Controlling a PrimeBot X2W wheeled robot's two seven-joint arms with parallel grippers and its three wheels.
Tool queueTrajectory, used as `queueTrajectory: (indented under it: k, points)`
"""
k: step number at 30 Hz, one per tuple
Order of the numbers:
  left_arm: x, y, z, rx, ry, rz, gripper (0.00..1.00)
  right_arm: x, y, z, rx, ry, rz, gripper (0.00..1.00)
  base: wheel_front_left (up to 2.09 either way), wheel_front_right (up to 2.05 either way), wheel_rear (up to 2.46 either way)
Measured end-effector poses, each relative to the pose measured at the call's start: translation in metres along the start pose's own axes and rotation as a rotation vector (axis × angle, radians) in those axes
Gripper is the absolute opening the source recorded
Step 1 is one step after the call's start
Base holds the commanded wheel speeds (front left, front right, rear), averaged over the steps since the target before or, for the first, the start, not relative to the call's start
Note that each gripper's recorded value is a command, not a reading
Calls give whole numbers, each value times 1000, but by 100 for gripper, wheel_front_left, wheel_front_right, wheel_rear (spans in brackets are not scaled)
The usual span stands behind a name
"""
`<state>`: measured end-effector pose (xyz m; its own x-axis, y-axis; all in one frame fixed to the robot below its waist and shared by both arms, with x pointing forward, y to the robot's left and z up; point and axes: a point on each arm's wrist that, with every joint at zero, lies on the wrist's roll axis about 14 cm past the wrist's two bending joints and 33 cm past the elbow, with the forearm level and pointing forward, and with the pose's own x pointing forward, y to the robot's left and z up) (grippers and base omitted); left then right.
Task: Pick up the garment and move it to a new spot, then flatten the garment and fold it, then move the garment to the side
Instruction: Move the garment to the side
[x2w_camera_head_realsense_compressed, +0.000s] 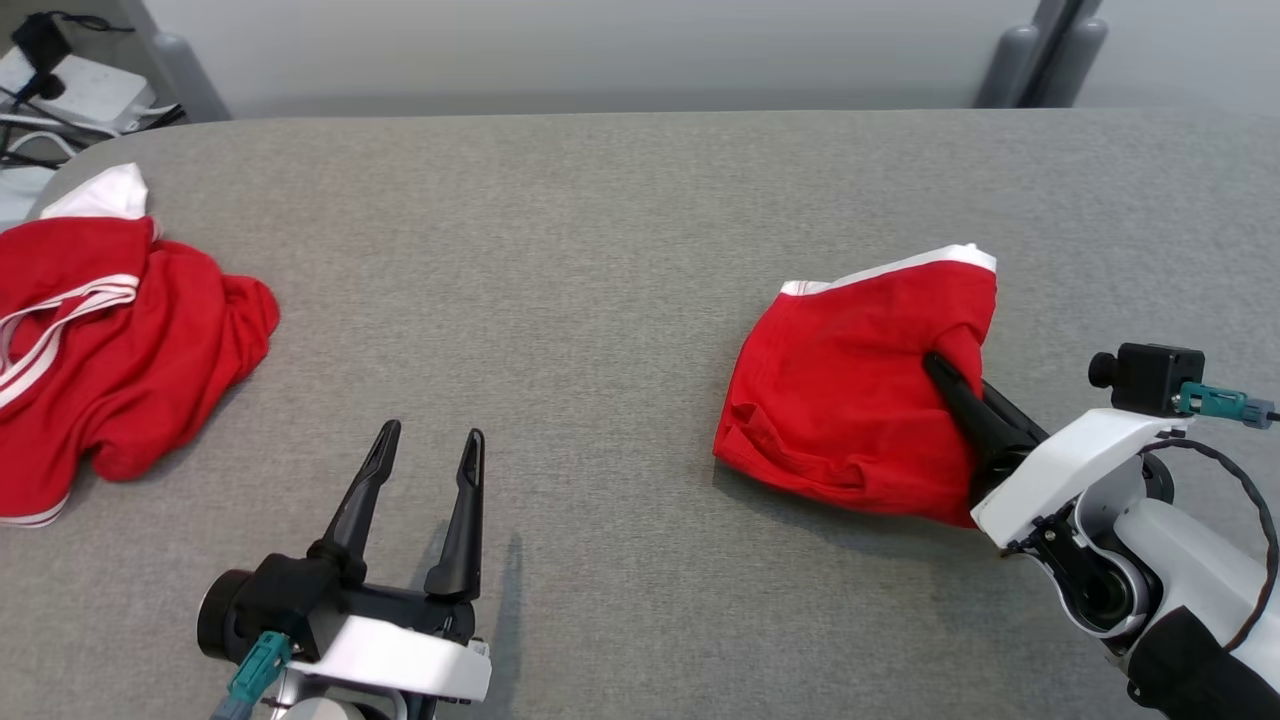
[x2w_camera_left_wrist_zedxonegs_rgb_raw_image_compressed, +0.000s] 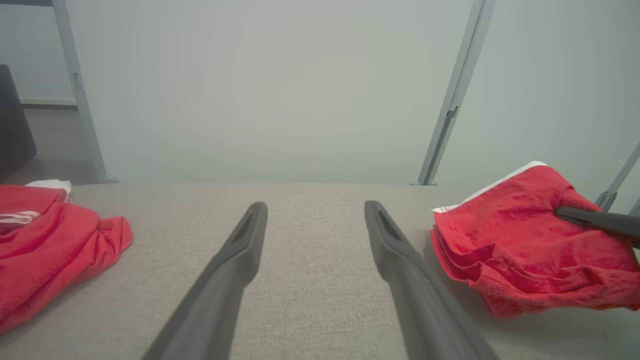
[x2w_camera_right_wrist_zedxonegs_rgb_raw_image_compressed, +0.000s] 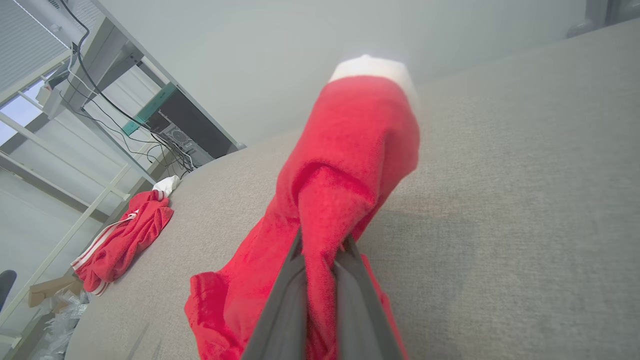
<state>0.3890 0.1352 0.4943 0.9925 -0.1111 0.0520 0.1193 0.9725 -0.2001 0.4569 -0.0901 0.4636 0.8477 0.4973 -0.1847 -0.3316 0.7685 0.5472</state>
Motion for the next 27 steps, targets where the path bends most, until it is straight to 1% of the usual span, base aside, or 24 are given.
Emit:
queueTrajectory:
  k: [3,11,20,27]
  points:
    - [11,-16,0,-3,-7,-60,100,-13,-13,6,6,-32,-42,0,0,0,0]
    - [25,-48,-3,-14,-8,-169,100,-40,-38,16,30,-85,-132,0,0,0,0]
    - [36,-86,-8,-4,-3,-293,100,-70,-58,28,41,-141,-212,0,0,0,0]
    - [40,-113,-11,-15,0,-376,100,-104,-79,41,71,-222,-303,0,0,0,0]
